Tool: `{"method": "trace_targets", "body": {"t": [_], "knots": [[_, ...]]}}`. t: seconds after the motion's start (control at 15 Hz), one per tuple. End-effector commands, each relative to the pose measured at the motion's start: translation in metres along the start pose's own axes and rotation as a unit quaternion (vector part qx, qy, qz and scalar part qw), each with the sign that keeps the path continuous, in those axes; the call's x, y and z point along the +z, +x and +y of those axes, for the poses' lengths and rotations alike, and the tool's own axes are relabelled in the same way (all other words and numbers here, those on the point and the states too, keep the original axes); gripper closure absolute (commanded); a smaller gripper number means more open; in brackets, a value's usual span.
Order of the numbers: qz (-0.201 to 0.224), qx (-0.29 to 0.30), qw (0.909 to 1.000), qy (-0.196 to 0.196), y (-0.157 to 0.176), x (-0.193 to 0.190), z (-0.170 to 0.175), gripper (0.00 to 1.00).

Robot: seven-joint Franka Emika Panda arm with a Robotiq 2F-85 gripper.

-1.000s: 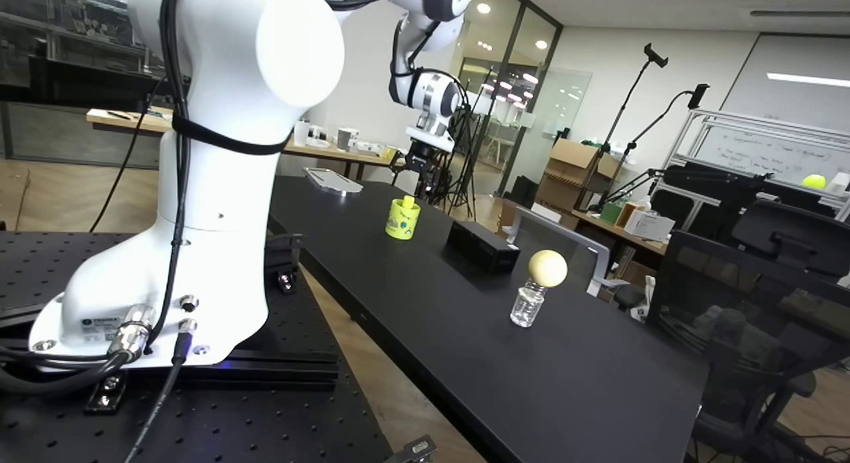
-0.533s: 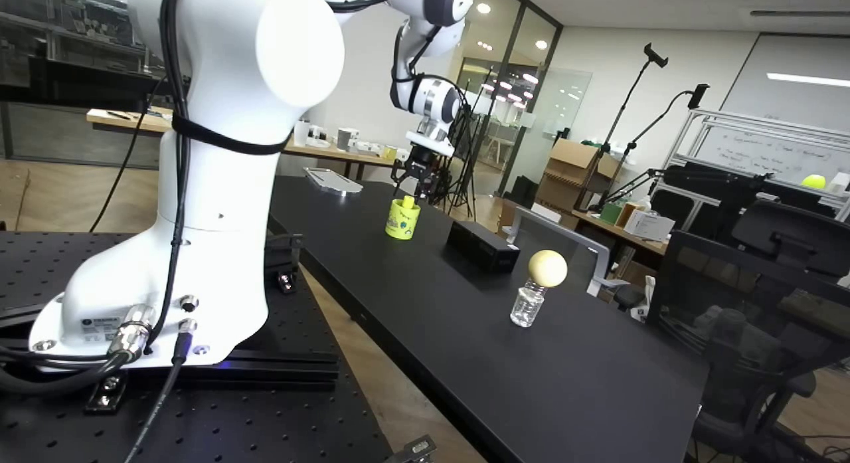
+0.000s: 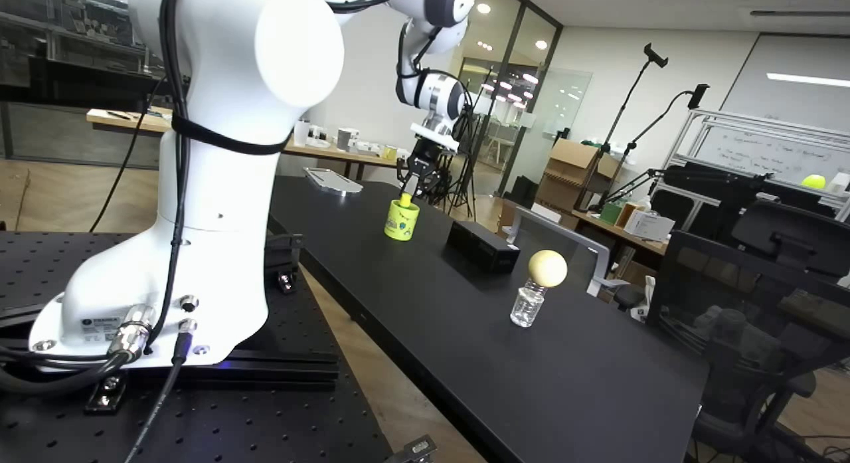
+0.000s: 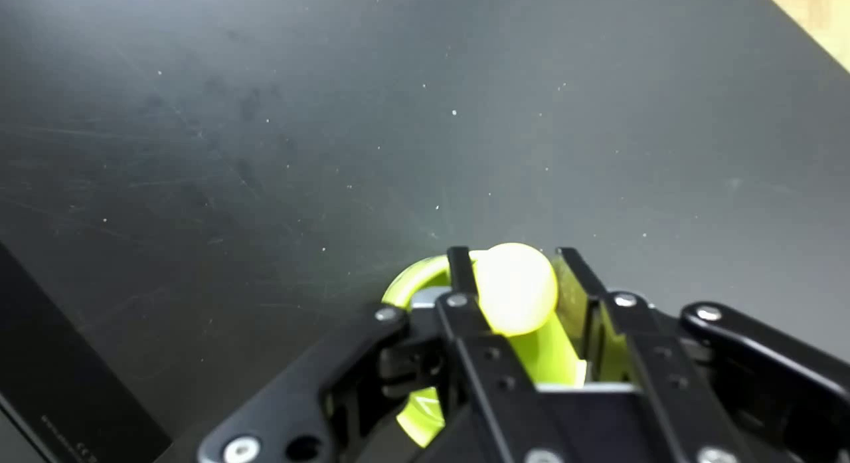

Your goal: Remove the glue from the mug and place it on the table

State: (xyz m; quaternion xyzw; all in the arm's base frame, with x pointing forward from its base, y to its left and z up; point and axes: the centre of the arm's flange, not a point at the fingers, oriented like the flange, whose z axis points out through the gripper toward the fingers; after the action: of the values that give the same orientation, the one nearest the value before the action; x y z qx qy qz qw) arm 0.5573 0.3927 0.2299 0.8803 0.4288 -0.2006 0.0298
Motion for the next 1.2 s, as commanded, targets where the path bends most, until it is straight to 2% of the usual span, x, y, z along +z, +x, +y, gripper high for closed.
{"method": "trace_targets", "body": {"t": [0.0,0.4,0.67,0.93,1.13], "knots": [[-0.008,0.005,0.9998,0.018,-0.007,-0.022,0.010,0.91],[0.030,0.014,0.9994,0.006,-0.029,-0.080,0.027,0.91],[0.040,-0.007,0.9990,0.019,-0.058,-0.110,0.048,0.91],[0.060,-0.030,0.9968,0.044,-0.085,-0.109,0.077,0.91],[0.036,-0.016,0.9974,0.060,-0.105,-0.085,0.103,0.91]]}}
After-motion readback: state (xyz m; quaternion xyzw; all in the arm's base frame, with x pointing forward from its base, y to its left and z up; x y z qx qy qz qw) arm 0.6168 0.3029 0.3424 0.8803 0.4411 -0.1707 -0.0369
